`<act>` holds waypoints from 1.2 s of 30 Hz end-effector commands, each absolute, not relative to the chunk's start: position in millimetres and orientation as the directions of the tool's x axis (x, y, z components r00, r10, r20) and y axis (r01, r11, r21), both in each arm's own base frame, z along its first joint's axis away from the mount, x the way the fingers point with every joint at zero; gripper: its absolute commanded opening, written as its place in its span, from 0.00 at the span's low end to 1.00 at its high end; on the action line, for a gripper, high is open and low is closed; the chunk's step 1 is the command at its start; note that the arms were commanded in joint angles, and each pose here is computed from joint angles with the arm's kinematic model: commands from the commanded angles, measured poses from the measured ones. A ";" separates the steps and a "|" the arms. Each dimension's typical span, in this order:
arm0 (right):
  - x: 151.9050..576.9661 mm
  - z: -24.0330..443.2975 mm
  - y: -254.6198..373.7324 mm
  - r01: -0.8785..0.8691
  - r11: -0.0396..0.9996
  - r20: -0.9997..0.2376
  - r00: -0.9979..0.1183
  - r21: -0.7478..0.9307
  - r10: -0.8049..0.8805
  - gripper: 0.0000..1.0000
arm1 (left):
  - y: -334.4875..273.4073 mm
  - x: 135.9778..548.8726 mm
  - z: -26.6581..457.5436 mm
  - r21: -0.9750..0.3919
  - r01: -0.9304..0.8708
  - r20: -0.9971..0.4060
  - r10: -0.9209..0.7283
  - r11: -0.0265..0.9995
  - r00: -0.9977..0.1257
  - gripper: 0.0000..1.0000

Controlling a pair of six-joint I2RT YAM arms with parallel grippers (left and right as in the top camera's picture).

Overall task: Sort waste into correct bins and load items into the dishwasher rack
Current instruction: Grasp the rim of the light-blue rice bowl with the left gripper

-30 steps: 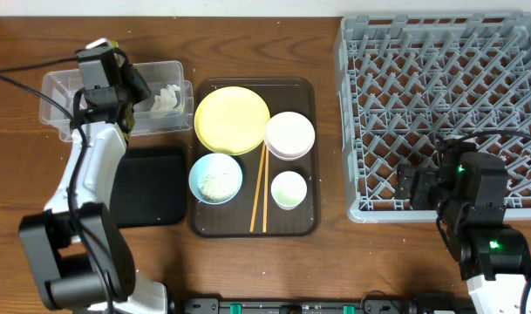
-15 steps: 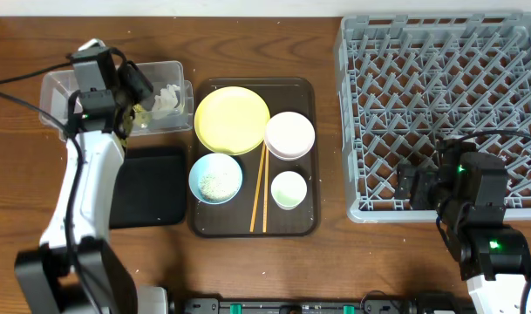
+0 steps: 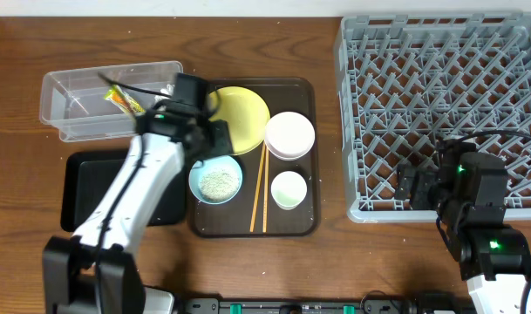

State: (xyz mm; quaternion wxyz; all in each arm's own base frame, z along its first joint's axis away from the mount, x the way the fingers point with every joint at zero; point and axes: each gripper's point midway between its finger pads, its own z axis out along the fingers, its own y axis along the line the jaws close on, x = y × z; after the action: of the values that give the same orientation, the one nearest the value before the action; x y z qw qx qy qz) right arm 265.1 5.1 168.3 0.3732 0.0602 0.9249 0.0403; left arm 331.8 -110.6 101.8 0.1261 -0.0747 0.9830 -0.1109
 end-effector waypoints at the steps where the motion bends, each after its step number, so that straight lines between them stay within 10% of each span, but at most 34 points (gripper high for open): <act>1: 267.4 177.0 4.3 0.089 0.987 -0.698 -0.699 0.133 0.157 0.99 | -131.5 321.5 82.7 -0.215 -0.059 -0.173 -0.097 0.975 -0.980 0.61; 10: 265.5 175.2 4.3 0.091 0.987 -0.691 -0.706 0.132 0.158 0.99 | -151.5 303.3 26.6 -0.116 0.003 -0.040 -0.001 0.993 -0.999 0.57; 18: 265.5 175.1 4.3 0.091 0.987 -0.690 -0.706 0.132 0.157 0.99 | -146.7 303.5 18.3 -0.082 0.002 -0.030 -0.001 0.997 -1.000 0.06; 36: 266.0 175.6 4.2 0.090 0.987 -0.693 -0.704 0.131 0.157 0.99 | -110.9 311.7 145.7 -0.256 0.060 -0.321 -0.026 0.965 -0.947 0.06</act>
State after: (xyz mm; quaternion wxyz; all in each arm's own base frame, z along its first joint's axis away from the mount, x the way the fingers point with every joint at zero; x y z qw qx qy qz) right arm 263.1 5.1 166.5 0.3681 0.0604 0.9270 0.0400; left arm 307.8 -123.6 130.8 0.1480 0.0014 0.9837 -0.1021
